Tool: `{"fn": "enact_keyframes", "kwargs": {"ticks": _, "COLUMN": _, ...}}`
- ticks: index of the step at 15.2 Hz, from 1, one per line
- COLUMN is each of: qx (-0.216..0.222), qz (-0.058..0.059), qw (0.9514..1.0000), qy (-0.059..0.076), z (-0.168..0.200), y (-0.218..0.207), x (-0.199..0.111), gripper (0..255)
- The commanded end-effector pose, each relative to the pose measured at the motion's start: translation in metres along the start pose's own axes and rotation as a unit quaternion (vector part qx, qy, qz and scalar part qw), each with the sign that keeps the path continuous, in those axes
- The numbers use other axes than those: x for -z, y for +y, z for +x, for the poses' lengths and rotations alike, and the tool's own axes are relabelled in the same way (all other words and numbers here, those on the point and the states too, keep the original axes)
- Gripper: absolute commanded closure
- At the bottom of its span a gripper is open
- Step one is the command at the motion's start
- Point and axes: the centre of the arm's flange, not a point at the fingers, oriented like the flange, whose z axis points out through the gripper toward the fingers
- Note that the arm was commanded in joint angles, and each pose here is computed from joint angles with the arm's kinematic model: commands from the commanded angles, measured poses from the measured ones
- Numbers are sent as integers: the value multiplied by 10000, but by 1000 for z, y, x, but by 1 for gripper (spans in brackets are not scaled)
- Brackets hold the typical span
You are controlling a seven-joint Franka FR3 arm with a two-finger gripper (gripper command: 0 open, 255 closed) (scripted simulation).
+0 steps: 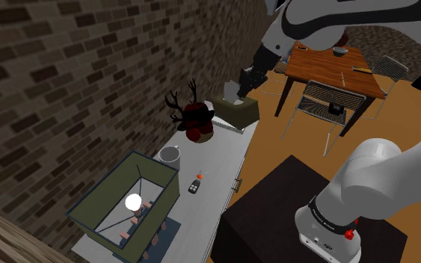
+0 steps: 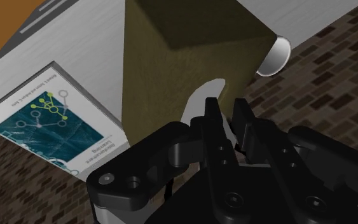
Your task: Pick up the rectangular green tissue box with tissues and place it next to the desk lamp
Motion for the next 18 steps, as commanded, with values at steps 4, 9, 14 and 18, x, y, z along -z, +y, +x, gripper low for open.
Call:
{"fn": "enact_keyframes", "kwargs": {"ticks": 4, "qx": 0, "qz": -1, "qw": 10000, "qy": -1, "z": 4, "y": -10, "x": 24, "gripper": 255}}
{"fn": "enact_keyframes", "kwargs": {"ticks": 9, "qx": 0, "qz": -1, "qw": 10000, "qy": -1, "z": 8, "y": -19, "x": 48, "gripper": 255}}
{"fn": "enact_keyframes", "kwargs": {"ticks": 14, "qx": 0, "qz": -1, "qw": 10000, "qy": -1, "z": 12, "y": -29, "x": 72, "gripper": 255}}
{"fn": "enact_keyframes", "kwargs": {"ticks": 18, "qx": 0, "qz": -1, "qw": 10000, "qy": -1, "z": 16, "y": -37, "x": 92, "gripper": 255}}
